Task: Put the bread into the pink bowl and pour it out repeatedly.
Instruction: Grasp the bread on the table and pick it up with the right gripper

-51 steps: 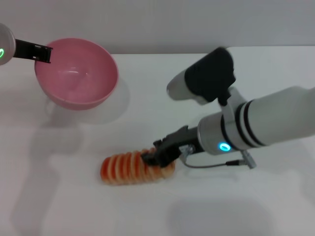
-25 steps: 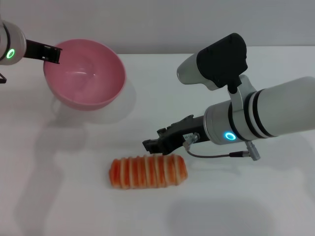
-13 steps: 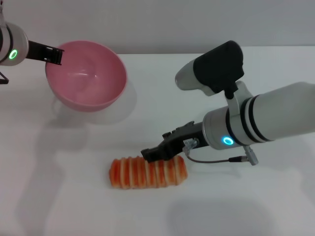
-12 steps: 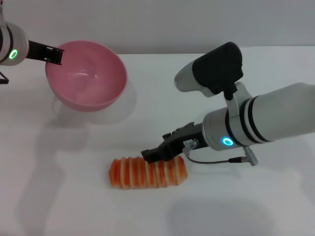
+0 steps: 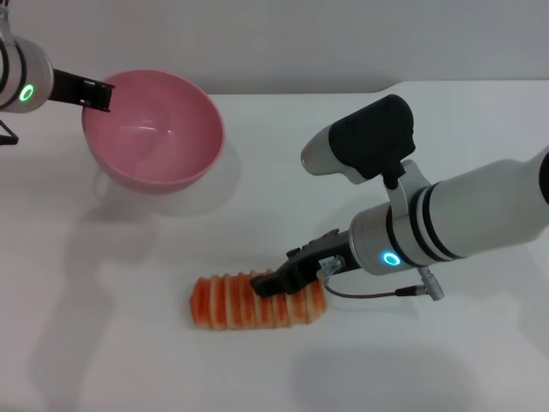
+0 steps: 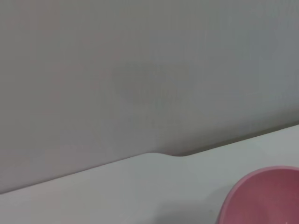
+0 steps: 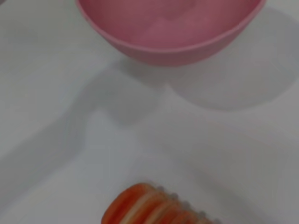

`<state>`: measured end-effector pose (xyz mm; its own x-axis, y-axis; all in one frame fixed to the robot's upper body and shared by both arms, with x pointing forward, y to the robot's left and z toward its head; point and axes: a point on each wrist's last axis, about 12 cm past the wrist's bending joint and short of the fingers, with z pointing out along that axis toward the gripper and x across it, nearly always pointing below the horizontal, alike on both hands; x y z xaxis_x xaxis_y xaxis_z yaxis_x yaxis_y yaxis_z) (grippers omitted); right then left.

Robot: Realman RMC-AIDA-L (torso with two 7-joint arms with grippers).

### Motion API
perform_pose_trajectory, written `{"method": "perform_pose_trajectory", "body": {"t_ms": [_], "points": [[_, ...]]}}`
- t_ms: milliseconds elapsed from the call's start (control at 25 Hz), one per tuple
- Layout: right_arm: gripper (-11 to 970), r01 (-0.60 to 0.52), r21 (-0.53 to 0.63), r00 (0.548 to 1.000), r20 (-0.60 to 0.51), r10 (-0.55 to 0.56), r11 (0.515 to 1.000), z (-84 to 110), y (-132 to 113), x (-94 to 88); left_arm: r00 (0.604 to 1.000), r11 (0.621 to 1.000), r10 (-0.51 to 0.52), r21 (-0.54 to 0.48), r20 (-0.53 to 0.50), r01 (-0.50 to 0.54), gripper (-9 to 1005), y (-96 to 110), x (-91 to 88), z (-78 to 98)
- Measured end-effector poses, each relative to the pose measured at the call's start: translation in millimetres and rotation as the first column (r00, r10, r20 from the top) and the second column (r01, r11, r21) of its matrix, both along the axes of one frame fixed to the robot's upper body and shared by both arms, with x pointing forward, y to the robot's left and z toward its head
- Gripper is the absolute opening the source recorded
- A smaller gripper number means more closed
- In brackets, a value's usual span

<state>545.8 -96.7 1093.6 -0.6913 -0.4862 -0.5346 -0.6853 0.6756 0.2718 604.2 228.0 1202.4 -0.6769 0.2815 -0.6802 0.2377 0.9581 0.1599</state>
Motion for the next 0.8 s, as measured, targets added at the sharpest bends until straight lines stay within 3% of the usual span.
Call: {"method": "perform_pose_trajectory", "body": {"t_ms": [800], "points": [[740, -0.007, -0.049, 0.998, -0.055, 0.005, 0.999, -15.1, 2, 5.1, 1.0, 1.0, -0.012, 0.004, 0.001, 0.012, 30, -4, 0.1, 0.0]]}}
